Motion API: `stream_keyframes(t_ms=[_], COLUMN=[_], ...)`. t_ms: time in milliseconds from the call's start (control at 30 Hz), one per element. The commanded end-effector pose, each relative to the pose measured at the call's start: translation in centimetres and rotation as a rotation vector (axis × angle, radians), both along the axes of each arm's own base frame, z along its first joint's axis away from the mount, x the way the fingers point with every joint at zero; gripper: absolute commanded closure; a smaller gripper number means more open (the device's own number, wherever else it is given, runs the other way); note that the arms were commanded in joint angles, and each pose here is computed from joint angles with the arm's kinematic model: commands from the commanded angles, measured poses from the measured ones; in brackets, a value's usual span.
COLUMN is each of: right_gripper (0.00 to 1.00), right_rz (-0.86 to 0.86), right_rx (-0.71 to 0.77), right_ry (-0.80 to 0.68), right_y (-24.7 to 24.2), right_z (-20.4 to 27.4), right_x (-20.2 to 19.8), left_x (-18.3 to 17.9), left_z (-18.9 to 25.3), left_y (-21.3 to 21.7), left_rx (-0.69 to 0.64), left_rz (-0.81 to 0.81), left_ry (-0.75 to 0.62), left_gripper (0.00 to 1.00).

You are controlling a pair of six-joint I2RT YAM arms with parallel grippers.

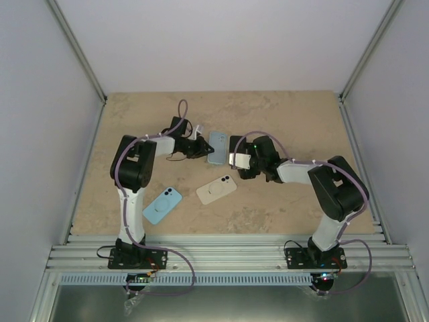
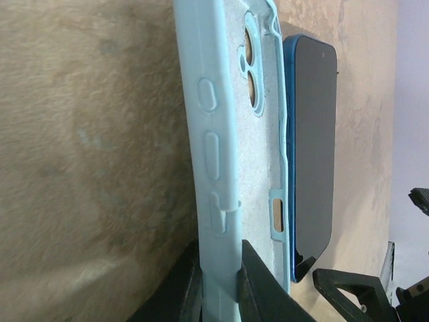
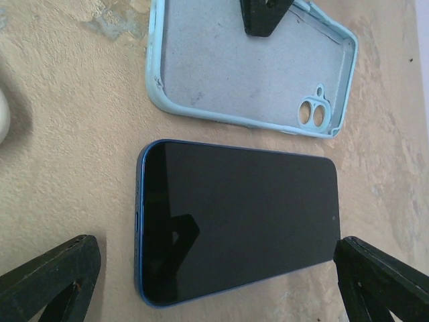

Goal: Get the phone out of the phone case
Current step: Place the phone case at the center of the board.

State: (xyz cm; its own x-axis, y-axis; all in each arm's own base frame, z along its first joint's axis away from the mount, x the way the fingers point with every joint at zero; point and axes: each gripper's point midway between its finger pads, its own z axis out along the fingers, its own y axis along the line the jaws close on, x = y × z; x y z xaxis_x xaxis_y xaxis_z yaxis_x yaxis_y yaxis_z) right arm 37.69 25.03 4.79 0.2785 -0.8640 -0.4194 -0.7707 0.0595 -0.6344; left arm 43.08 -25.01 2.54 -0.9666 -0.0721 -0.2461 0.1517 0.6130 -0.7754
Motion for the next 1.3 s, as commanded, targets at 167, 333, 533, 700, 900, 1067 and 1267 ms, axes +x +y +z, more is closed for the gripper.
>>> stream_keyframes(t_ms=[167, 333, 533, 700, 900, 1067, 1267], right_gripper=[0.03, 0.03, 0.02, 0.02, 0.02, 0.02, 0.02], right_rz=[-0.061, -0.100, -0.123, -0.135, -0.149, -0.183, -0.255], right_rx=[0.101, 0.161, 0.205, 0.231, 0.245, 0.279, 0.348], right_ry=[0.047, 0.052, 0.030, 0.019, -0.001, -0.028, -0.076], right_y=[-0.9, -1.3, -1.4, -1.4, -1.7, -1.9, -2.5], right_z=[3.0, 4.9, 7.5, 9.2, 10.5, 12.4, 16.7], right_x=[-0.1, 0.3, 0.4, 0.4, 0.4, 0.8, 1.7], left_x=[-2.7, -2.5, -2.4, -1.9, -1.8, -1.5, -1.4], left_z=[-2.5, -2.1, -1.8, -1.0, 1.1, 4.1, 9.2], left_y=[-2.3, -2.3, -1.3, 0.4, 1.6, 2.5, 4.0], left_rx=[0.010, 0.042, 0.103, 0.202, 0.315, 0.395, 0.486], left_rz=[-0.035, -0.015, 0.025, 0.081, 0.104, 0.118, 0.078], left_ry=[0.089, 0.068, 0.052, -0.004, -0.104, -0.214, -0.385], left_gripper=[1.00, 1.00, 0.82, 0.62, 0.37, 0.01, 0.01])
